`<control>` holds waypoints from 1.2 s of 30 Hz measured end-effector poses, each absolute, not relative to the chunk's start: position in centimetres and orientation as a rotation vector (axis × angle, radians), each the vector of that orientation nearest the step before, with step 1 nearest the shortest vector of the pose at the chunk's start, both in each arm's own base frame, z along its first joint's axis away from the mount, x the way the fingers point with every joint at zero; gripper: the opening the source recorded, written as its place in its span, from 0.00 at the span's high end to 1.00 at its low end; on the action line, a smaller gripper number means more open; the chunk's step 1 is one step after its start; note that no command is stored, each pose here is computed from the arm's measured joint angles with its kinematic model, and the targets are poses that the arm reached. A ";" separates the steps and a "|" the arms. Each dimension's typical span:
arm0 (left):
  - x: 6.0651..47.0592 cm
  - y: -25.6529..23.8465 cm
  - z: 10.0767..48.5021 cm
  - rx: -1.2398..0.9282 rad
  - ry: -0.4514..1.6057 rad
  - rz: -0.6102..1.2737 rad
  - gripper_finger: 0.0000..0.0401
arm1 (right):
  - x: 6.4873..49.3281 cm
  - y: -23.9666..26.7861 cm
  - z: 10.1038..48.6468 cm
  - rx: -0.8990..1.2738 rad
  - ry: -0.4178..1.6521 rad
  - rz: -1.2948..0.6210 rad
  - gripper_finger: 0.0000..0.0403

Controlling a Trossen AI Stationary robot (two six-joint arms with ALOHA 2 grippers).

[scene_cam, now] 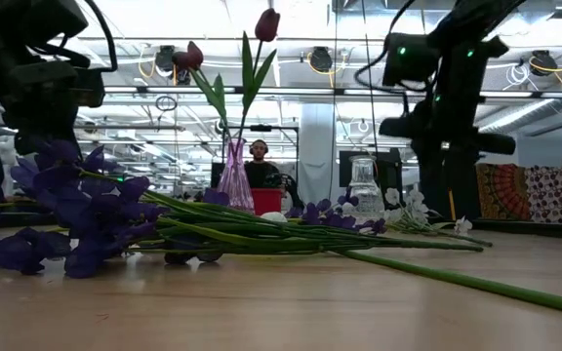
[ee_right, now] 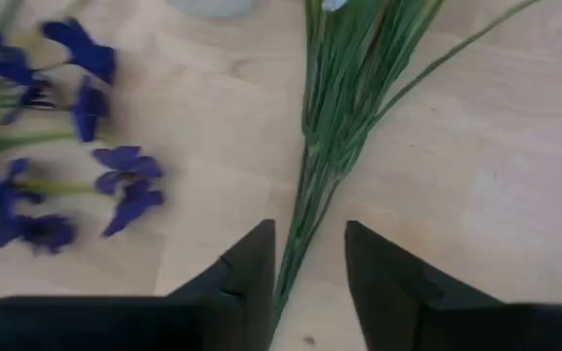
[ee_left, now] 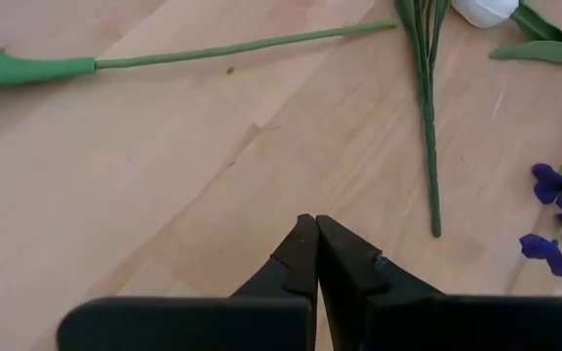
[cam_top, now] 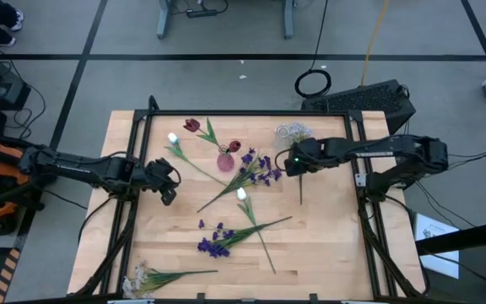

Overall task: Sort flowers into vase by color
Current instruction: Put the top right white flowers into the transparent vase

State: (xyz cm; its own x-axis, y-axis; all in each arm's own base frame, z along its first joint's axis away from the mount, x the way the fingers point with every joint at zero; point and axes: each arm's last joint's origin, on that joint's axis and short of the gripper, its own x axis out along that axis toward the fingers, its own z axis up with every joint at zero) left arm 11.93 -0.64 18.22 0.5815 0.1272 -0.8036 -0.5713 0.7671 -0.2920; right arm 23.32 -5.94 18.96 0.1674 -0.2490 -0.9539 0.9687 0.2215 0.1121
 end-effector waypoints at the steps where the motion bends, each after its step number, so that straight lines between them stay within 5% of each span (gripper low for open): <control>1: 11.9 -0.6 18.2 -0.565 0.863 0.431 0.97 | 23.6 -6.1 18.5 0.929 1.008 -1.079 0.67; 11: 11.9 -0.6 18.2 -0.551 0.865 0.424 0.97 | 25.5 -6.6 13.2 0.907 1.167 -1.167 0.57; 14: 11.9 -0.6 18.2 -0.552 0.867 0.422 0.97 | 25.6 -6.6 12.3 0.903 1.222 -1.156 0.66; 17: 11.9 -0.7 18.2 -0.561 0.874 0.408 0.97 | 25.6 -6.1 12.6 0.872 1.248 -1.128 0.86; 19: 11.9 -0.7 18.2 -0.566 0.877 0.402 0.97 | 24.9 -5.6 13.3 0.845 1.273 -1.131 0.96; 22: 11.9 -0.7 18.2 -0.567 0.876 0.402 0.97 | 22.8 -4.8 15.0 0.832 1.349 -1.202 0.97; 36: 12.6 -0.7 18.7 -0.582 0.793 0.395 0.97 | 13.2 -2.1 25.1 0.954 1.088 -1.252 1.00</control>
